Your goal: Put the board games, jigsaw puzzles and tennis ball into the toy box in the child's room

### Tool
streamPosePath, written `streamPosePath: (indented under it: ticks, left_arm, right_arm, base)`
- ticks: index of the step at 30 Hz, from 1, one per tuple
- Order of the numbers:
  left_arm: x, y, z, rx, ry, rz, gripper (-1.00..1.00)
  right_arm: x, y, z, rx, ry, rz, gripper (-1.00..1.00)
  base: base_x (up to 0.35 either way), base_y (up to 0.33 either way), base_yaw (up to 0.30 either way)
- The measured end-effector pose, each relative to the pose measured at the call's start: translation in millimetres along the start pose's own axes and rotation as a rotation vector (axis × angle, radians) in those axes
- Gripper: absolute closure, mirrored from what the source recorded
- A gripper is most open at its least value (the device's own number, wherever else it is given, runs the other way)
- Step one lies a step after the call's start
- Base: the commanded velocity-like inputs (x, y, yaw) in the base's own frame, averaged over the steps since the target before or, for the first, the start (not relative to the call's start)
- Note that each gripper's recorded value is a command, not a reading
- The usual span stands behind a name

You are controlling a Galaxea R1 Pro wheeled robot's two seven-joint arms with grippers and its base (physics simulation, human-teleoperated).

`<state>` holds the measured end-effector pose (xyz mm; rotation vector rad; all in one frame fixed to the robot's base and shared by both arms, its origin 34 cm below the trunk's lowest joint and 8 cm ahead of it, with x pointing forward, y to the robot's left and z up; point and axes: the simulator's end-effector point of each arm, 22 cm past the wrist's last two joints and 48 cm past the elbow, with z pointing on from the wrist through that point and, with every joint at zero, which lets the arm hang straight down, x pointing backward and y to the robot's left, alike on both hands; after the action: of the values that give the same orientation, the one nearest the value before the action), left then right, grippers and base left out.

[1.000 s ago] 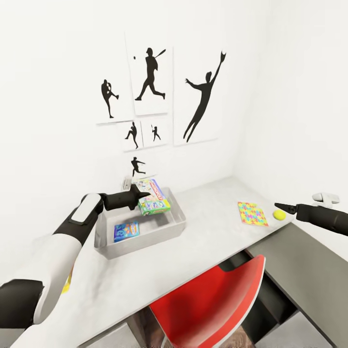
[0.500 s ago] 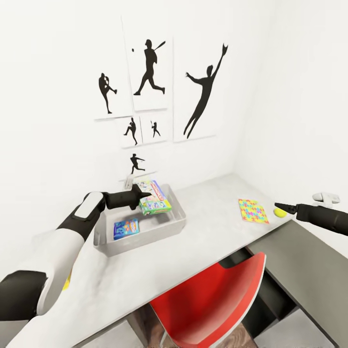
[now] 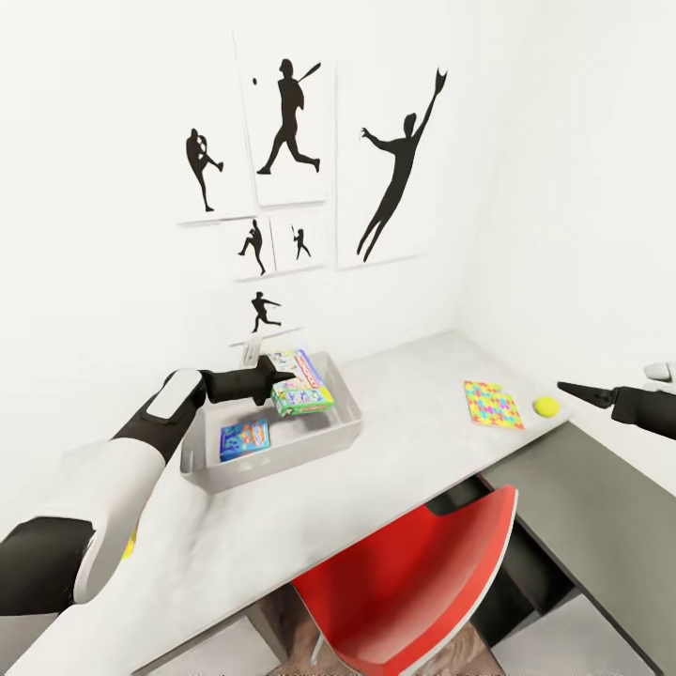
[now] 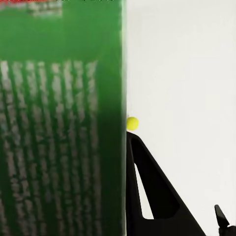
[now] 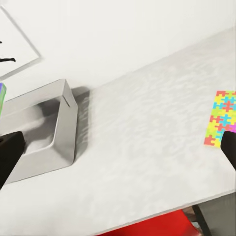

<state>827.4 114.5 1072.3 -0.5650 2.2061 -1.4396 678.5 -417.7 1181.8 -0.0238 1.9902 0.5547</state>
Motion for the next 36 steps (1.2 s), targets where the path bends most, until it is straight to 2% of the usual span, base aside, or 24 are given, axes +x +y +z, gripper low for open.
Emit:
streamPosePath:
  ticks: [10,18,25,36]
  left_arm:
    - [-4,-1,6.9,-0.001,0.009,-0.004,1.00]
    - [2,9,15.8,-0.035,0.036,0.018,1.00]
    - [5,21,20.1,-0.047,0.044,0.005,1.00]
    - [5,19,21.0,-0.035,0.045,0.001,1.00]
  right_arm:
    - [4,1,2.4,-0.027,0.007,0.007,-1.00]
    - [9,-1,6.7,-0.028,0.018,0.012,-1.00]
    - [13,-4,10.3,-0.025,0.027,0.017,-1.00]
    - [16,-5,12.6,-0.023,0.031,0.021,-1.00]
  base:
    - [0.000,0.000,0.000]
    - [0.000,0.000,0.000]
    - [0.000,0.000,0.000]
    - [0.000,0.000,0.000]
